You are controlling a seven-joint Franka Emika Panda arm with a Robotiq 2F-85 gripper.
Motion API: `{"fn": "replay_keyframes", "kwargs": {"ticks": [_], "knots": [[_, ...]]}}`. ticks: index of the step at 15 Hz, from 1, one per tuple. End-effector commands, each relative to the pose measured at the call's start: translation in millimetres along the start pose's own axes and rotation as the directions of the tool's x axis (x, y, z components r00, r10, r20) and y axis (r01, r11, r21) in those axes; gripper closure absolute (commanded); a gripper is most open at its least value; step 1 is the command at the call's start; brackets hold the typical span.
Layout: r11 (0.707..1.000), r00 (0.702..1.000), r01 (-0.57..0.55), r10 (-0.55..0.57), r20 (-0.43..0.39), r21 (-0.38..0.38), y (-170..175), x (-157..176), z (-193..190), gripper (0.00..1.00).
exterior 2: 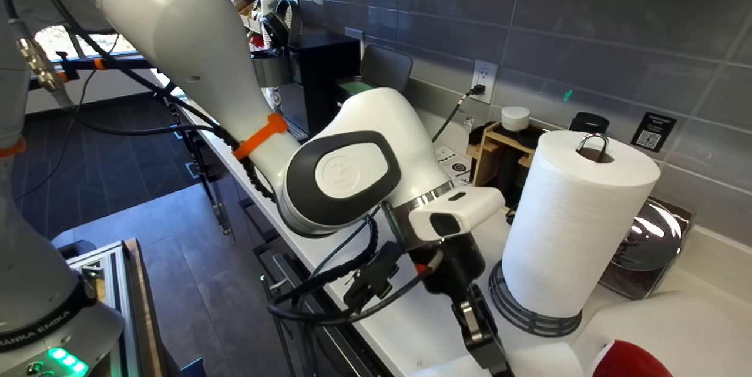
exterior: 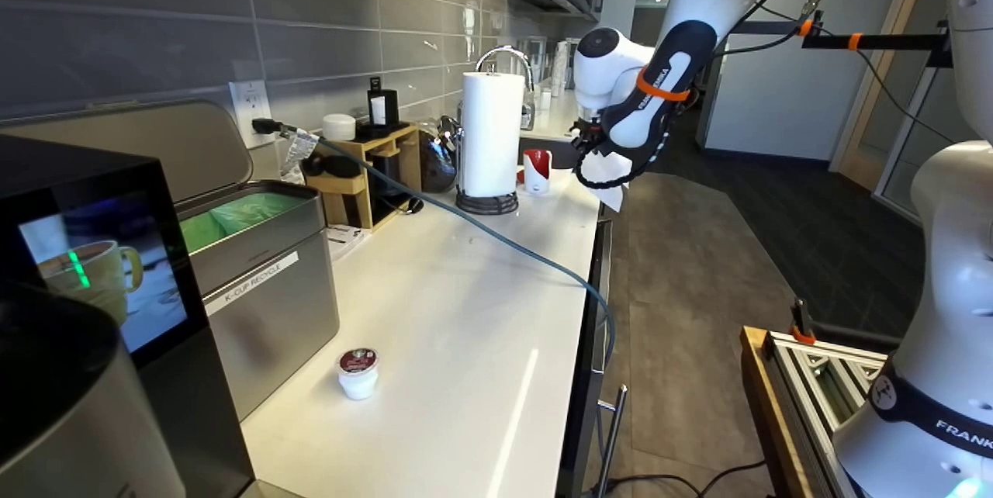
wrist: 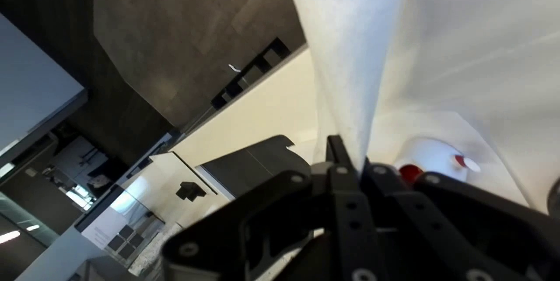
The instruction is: Wipe the counter with the paper towel
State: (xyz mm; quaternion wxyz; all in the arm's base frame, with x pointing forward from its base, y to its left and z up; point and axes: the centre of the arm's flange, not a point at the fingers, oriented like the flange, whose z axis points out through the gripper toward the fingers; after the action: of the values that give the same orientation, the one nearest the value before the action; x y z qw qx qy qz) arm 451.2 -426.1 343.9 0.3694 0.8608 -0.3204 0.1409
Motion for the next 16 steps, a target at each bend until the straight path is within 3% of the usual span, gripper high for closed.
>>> {"fn": "replay_keyframes", "kwargs": {"ticks": [1, 5, 11, 16], "knots": [[0.993, 0.992, 0.108, -0.104, 0.075, -0.046, -11, -11, 29, 1.0], [0.977, 0.972, 0.186, -0.198, 0.128, 0.101, -42, -29, 50, 1.0], [0.96, 0.932, 0.205, -0.251, 0.261, 0.189, -55, -52, 76, 1.0], [0.941, 0.91, 0.136, -0.242, 0.337, 0.309, -65, -56, 63, 1.0]]}}
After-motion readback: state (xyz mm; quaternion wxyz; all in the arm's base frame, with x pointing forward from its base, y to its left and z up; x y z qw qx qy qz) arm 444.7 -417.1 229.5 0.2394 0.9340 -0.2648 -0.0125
